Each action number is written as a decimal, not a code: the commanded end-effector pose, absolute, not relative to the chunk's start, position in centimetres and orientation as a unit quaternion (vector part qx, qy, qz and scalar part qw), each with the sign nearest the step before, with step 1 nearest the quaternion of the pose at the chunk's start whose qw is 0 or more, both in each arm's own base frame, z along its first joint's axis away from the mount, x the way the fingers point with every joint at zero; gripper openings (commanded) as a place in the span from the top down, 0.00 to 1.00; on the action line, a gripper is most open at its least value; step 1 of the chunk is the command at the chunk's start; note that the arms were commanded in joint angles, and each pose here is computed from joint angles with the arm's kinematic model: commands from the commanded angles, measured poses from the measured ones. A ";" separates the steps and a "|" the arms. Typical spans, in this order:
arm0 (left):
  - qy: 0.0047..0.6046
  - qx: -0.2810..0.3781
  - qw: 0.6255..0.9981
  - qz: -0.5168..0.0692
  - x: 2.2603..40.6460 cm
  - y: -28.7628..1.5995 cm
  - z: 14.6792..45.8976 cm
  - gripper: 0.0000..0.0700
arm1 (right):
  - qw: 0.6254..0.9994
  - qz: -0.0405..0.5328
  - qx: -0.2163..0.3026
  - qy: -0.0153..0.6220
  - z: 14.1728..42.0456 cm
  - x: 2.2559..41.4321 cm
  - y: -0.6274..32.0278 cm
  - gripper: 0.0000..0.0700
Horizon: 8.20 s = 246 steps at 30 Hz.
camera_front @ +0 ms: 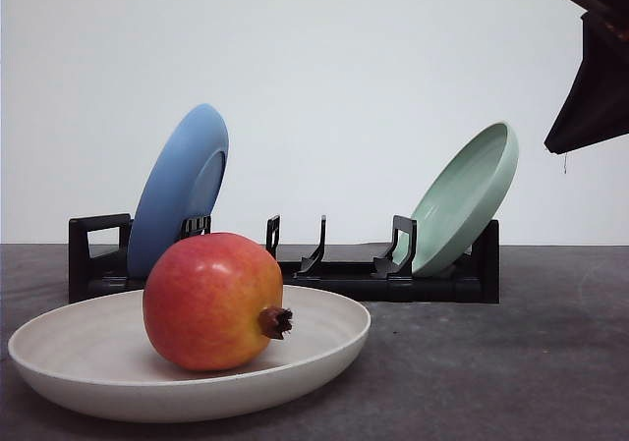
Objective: Place pomegranate in white plate
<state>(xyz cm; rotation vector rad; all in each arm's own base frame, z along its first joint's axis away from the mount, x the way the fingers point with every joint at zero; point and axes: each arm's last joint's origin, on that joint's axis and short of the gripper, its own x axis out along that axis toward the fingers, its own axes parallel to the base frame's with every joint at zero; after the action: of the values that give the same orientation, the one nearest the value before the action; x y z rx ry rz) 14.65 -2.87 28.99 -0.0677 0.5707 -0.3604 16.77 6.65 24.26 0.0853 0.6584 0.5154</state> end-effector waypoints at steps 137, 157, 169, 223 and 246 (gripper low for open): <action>0.074 0.005 0.997 -0.024 9.6 -0.1 15.2 1.00 | 0.999 0.020 -0.002 0.047 15.7 9.7 0.3 0.98; 0.074 0.005 0.997 -0.025 9.6 -0.1 15.2 1.00 | 0.999 0.020 -0.002 0.047 15.7 9.7 0.3 0.98; 0.074 0.005 0.997 -0.024 9.6 -0.1 15.2 1.00 | 0.999 0.020 -0.002 0.047 15.7 9.7 0.3 0.98; 0.074 0.005 0.997 -0.024 9.6 -0.1 15.2 1.00 | 0.999 0.020 -0.002 0.047 15.7 9.7 0.3 0.98; 0.074 0.005 0.997 -0.024 9.6 -0.1 15.2 1.00 | 0.999 0.020 -0.002 0.047 15.7 9.7 0.3 0.98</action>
<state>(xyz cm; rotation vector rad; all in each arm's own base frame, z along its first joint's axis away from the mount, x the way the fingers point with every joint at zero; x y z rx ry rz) 9.54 -0.17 15.38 0.0067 0.1559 -0.0530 9.65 0.26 15.75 0.0026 0.1002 0.0422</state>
